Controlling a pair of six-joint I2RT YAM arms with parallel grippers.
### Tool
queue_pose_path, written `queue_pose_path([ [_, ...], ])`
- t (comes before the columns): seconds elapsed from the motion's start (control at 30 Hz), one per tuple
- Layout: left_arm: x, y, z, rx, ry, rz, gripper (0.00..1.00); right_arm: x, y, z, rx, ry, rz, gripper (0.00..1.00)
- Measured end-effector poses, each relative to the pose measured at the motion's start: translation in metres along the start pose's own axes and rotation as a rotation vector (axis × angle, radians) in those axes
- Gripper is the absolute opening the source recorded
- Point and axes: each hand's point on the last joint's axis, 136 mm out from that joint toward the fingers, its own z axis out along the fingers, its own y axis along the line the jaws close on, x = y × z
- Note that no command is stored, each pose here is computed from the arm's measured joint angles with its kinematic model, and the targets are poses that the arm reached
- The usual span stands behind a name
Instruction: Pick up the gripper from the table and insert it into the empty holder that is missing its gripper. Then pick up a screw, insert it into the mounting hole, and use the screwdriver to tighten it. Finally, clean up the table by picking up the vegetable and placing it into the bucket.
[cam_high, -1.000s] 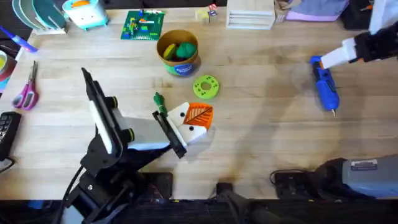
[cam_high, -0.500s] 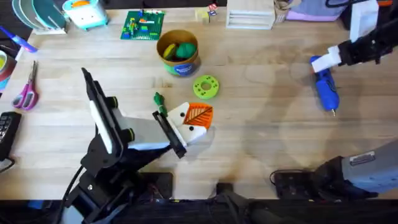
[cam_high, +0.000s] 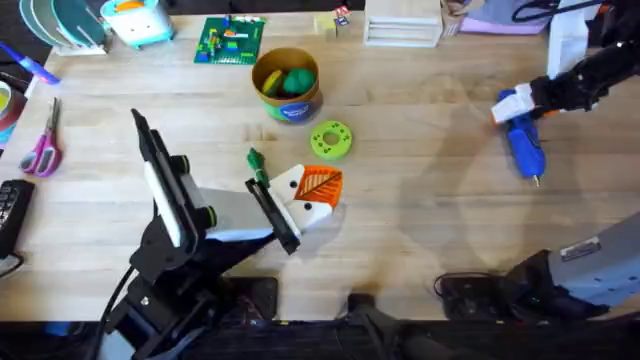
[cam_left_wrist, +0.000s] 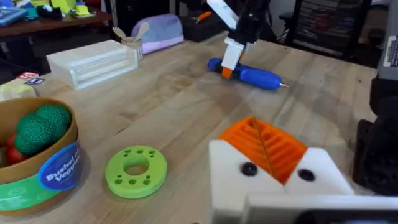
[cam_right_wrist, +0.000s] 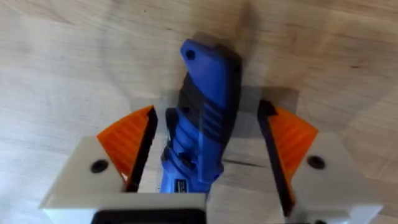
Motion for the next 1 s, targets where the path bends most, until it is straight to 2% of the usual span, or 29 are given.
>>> queue_pose_path([
  [0.17,0.0,0.0,0.0,0.0,0.0,0.0,0.009,-0.003,-0.002,0.0,0.007,-0.011,-0.002,0.943],
  [0.33,0.0,0.0,0.0,0.0,0.0,0.0,0.009,-0.003,0.001,0.003,0.003,-0.005,-0.004,0.768],
  [0.47,0.0,0.0,0.0,0.0,0.0,0.0,0.009,-0.005,0.001,0.004,0.016,0.0,-0.014,0.67],
  [0.63,0.0,0.0,0.0,0.0,0.0,0.0,0.009,-0.007,0.004,0.005,0.018,0.001,-0.027,0.382],
  [0.73,0.0,0.0,0.0,0.0,0.0,0.0,0.009,-0.008,0.004,0.006,0.02,-0.002,-0.03,0.182],
  [0.77,0.0,0.0,0.0,0.0,0.0,0.0,0.009,-0.009,0.003,0.006,0.022,-0.003,-0.031,0.08],
  [0.8,0.0,0.0,0.0,0.0,0.0,0.0,0.009,-0.009,0.003,0.006,0.024,-0.003,-0.029,0.031],
  [1.0,0.0,0.0,0.0,0.0,0.0,0.0,0.009,0.002,0.012,0.003,-0.013,0.05,-0.022,0.028],
])
